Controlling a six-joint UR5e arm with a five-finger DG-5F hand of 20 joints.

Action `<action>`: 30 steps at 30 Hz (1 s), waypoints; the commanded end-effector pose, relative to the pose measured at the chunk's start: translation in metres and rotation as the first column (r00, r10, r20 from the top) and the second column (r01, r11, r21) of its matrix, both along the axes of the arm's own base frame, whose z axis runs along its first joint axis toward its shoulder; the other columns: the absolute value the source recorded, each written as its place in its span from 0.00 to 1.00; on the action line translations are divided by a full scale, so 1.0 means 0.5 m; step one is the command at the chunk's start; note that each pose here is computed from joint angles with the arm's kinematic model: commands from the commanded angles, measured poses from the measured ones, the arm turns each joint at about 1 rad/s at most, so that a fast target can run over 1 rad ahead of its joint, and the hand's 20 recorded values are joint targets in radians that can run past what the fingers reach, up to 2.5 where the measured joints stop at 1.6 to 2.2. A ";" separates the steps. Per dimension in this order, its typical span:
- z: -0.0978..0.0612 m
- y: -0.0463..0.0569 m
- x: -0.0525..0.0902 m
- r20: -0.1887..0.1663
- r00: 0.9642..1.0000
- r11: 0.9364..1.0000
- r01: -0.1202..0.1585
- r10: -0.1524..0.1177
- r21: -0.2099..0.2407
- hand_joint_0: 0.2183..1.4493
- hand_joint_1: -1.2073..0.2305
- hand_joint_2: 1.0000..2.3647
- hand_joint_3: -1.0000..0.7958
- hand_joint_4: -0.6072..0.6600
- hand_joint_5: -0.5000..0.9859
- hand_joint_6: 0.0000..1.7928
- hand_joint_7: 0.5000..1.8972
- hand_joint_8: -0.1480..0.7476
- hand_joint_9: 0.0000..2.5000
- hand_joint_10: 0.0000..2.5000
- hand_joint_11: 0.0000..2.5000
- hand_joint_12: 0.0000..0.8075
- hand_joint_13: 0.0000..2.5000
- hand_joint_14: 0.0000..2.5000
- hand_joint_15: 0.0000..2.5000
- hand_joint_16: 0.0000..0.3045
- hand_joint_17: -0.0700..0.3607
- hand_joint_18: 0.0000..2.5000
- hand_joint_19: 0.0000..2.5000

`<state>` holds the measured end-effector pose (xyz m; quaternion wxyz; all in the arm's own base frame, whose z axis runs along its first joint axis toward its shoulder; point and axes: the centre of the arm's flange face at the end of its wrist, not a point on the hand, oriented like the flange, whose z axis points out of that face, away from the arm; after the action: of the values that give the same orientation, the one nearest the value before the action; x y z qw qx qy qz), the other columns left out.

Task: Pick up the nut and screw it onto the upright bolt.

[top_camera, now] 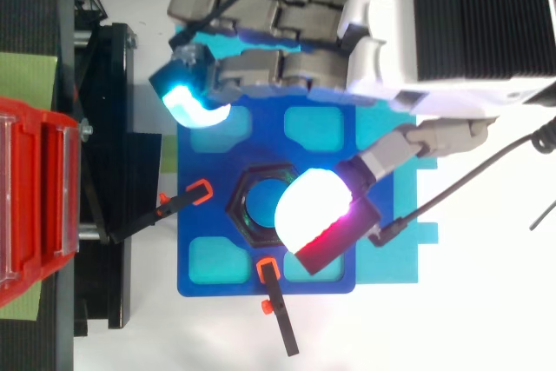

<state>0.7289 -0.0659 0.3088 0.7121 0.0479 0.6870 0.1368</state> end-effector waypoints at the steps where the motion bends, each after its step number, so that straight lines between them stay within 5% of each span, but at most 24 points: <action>1: -0.007 0.031 -0.004 -0.039 0.999 1.000 -0.011 0.012 0.023 0.21 0.86 0.00 0.28 0.65 0.24 0.28 0.31 0.43 0.09 0.00 0.00 0.44 0.00 0.00 0.00 0.18 0.45 0.00 0.00; 5: -0.010 0.044 -0.005 -0.050 0.999 0.999 -0.009 0.011 0.035 0.22 0.84 0.00 0.28 0.63 0.24 0.28 0.43 0.44 0.10 0.00 0.00 0.44 0.00 0.00 0.00 0.18 0.45 0.00 0.00; 14: -0.010 0.063 -0.004 -0.057 0.998 0.999 -0.009 0.011 0.044 0.22 0.81 0.00 0.28 0.64 0.25 0.28 0.45 0.45 0.11 0.00 0.00 0.43 0.01 0.00 0.00 0.18 0.44 0.00 0.00; 30: -0.012 0.033 -0.007 -0.059 0.998 0.999 0.004 -0.002 0.034 0.23 0.75 0.00 0.28 0.64 0.27 0.28 0.57 0.47 0.16 0.00 0.00 0.43 0.05 0.00 0.00 0.17 0.43 0.00 0.00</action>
<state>0.7260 -0.0450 0.3030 0.6908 0.0639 0.7049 0.1480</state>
